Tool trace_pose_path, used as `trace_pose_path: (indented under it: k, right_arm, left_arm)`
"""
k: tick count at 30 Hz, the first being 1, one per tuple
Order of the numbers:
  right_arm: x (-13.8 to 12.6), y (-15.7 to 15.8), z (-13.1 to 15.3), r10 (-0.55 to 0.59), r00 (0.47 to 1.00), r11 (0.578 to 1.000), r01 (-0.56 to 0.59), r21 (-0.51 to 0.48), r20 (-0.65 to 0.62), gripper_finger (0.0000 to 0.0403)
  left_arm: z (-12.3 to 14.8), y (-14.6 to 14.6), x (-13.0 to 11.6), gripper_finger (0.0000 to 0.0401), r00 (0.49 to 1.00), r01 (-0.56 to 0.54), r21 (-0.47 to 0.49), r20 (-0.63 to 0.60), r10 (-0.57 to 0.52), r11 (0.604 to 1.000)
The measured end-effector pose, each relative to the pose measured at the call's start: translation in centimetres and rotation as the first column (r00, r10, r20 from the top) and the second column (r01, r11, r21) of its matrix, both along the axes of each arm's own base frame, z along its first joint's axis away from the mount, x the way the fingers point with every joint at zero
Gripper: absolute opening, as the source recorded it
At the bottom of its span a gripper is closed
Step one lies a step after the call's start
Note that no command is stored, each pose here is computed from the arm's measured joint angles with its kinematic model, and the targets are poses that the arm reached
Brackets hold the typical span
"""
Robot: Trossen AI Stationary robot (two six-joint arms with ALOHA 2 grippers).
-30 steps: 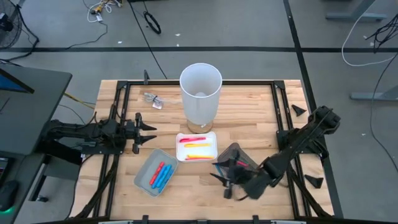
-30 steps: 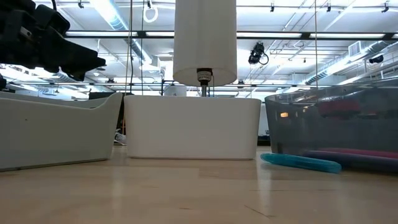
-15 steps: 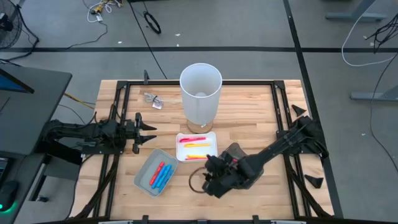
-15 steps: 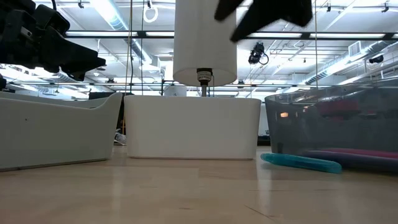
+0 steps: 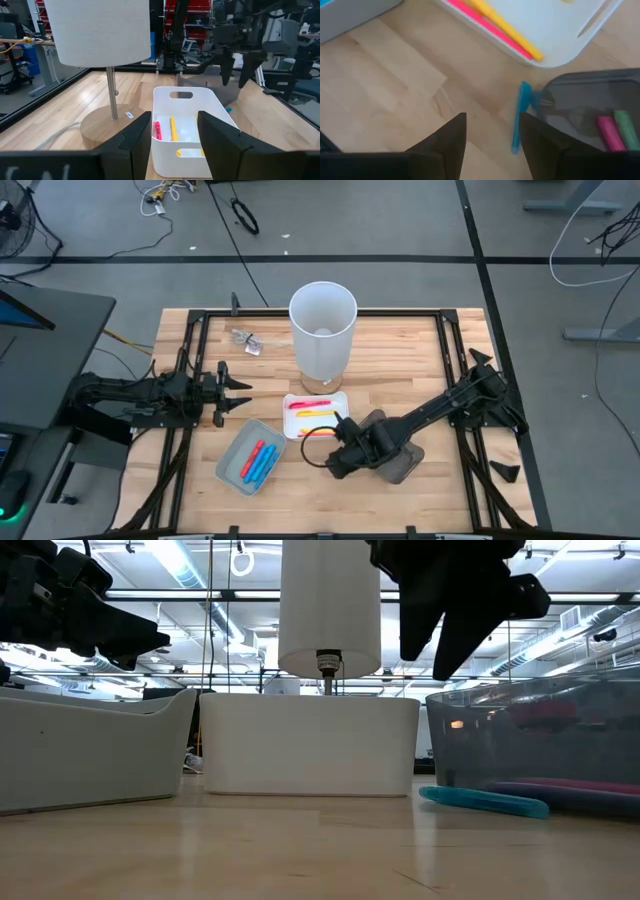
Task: Pick & Place Markers
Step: Put the blue pen in the black bin
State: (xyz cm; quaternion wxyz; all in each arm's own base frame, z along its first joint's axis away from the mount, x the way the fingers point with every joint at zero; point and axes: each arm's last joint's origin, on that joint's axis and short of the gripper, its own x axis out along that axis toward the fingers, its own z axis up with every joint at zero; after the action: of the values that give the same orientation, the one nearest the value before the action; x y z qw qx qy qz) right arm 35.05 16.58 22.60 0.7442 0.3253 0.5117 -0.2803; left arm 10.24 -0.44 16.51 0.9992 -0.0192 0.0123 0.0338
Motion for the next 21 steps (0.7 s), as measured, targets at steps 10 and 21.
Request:
trace_pose_path:
  k: [10, 21]
  right_arm:
    - [0.9, 0.7, -2.4, -0.082, 0.993, 0.996, 0.085, 0.037, -0.079, 0.018]
    - [2.7, 2.4, -2.7, -0.117, 0.967, 0.993, 0.12, -0.002, -0.224, 0.018]
  left_arm:
    - [0.0, 0.0, 0.0, 0.0165, 1.0, 0.0, 0.0, 0.001, 0.0, 1.0]
    - [0.0, 0.0, 0.0, 0.0165, 1.0, 0.0, 0.0, 0.001, 0.0, 1.0]
